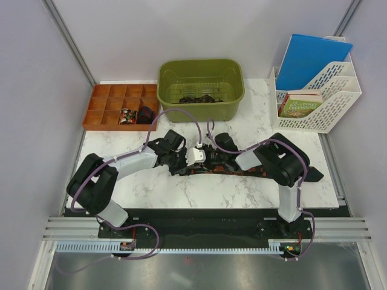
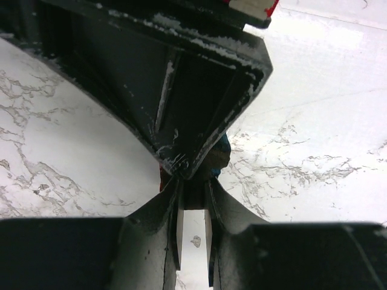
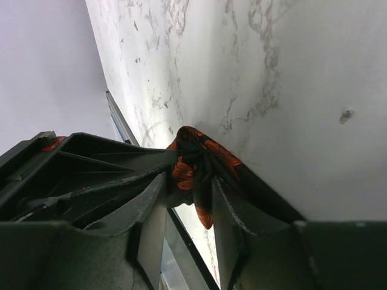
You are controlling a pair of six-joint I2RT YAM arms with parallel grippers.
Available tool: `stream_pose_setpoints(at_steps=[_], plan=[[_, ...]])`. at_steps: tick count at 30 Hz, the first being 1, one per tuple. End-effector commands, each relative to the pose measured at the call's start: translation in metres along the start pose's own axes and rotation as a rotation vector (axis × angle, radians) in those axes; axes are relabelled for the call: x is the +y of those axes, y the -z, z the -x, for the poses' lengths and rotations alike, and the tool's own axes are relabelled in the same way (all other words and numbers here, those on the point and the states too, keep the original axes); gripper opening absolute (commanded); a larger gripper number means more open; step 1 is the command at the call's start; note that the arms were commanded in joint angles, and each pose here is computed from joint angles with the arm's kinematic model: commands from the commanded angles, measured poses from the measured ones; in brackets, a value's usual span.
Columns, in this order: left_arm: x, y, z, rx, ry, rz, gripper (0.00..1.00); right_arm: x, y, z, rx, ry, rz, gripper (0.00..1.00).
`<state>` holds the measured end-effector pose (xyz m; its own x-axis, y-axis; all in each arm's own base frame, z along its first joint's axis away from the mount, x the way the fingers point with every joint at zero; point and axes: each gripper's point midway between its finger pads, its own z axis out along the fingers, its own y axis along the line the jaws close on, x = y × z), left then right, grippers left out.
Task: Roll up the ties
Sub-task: Roll the tie at the center of the board.
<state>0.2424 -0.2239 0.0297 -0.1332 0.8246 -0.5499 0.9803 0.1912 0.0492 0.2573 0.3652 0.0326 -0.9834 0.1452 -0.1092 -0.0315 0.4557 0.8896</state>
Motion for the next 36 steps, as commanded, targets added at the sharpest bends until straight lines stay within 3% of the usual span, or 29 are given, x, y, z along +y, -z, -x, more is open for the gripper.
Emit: stream_pose_setpoints(at_steps=[1, 5, 10, 11, 17, 28, 36], plan=[[0.0, -0.003, 0.015, -0.027, -0.01, -0.012, 0.23, -0.001, -0.008, -0.002, 0.007, 0.018, 0.001, 0.38], [-0.001, -0.002, 0.016, -0.027, 0.013, -0.014, 0.29, -0.006, -0.011, -0.002, 0.016, 0.011, -0.008, 0.22], [-0.007, 0.009, 0.013, -0.044, 0.029, -0.032, 0.49, -0.014, -0.013, -0.004, 0.029, 0.003, -0.02, 0.01], [-0.01, 0.011, 0.013, -0.059, 0.027, -0.046, 0.55, -0.014, -0.013, -0.003, 0.029, 0.005, -0.018, 0.0], [0.0, 0.03, 0.008, -0.145, 0.085, -0.055, 0.64, -0.014, -0.011, 0.0, 0.025, 0.016, 0.012, 0.0], [-0.006, 0.016, -0.018, -0.115, 0.01, -0.123, 0.68, -0.026, -0.009, 0.001, 0.021, -0.063, 0.059, 0.0], [0.009, 0.008, -0.004, -0.138, 0.028, -0.091, 0.71, -0.013, -0.005, 0.004, -0.019, -0.059, 0.174, 0.0]])
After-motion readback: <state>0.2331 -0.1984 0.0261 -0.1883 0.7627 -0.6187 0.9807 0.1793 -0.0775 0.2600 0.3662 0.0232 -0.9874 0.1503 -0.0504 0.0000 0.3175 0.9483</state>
